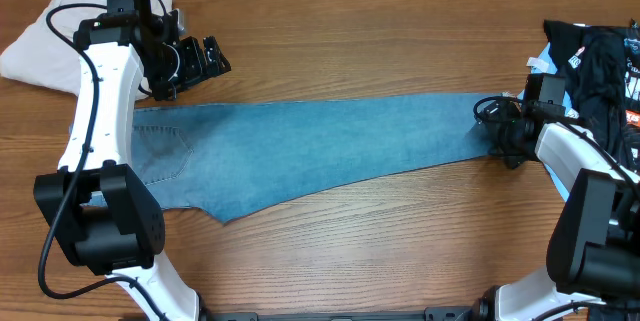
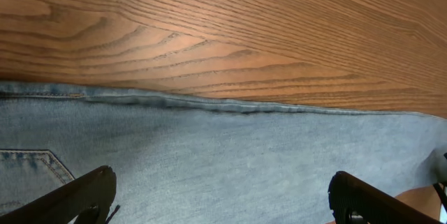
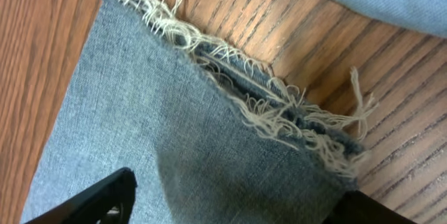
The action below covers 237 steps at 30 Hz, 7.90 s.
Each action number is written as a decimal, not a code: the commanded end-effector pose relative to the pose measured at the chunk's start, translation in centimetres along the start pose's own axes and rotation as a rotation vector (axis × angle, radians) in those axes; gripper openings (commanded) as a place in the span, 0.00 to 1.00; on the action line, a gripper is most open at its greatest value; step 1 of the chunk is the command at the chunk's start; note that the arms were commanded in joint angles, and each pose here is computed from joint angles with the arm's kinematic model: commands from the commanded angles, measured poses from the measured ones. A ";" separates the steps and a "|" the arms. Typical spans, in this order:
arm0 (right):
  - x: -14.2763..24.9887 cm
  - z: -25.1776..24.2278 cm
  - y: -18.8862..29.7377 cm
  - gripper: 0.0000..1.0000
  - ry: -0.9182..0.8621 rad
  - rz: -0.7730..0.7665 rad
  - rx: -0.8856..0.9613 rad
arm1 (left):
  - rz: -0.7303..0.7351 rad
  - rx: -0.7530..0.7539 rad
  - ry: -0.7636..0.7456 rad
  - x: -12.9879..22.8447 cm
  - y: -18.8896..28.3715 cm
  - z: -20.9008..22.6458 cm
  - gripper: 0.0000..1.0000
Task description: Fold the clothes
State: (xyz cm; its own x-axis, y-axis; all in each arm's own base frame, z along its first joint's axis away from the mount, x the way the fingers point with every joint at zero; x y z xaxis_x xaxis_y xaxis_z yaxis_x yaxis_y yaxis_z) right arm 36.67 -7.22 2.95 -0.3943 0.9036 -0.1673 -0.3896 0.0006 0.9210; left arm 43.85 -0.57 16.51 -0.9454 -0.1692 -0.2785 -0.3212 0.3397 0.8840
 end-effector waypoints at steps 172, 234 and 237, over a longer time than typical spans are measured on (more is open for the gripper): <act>7.3 7.0 0.3 0.04 0.335 0.008 0.033 | -0.017 -0.052 -0.035 -0.6 -0.1 0.5 1.00; 10.1 2.2 9.7 0.08 0.371 0.184 0.241 | -0.001 -0.079 -0.028 -0.3 -0.1 0.9 1.00; 7.7 3.5 11.6 0.55 0.397 0.108 0.226 | -0.002 -0.079 -0.029 -0.3 -0.1 0.9 1.00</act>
State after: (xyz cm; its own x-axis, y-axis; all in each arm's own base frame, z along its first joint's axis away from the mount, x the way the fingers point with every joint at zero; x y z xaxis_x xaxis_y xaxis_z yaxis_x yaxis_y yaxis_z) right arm 30.03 3.25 9.98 -0.7338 0.6793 -0.0056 -0.0317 -0.0260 0.9992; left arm 43.69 0.49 16.10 -0.9460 -0.1709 -0.2754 -0.3137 0.2694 0.9105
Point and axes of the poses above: each gripper's point midway between its finger pads, its own y axis back along the fingers, its own z axis along the line the jaws close on, x = y × z, the point moved 2 cm from there along y, back along the fingers, and after that the axes turned 8 degrees about -y, right-handed, at the moved point
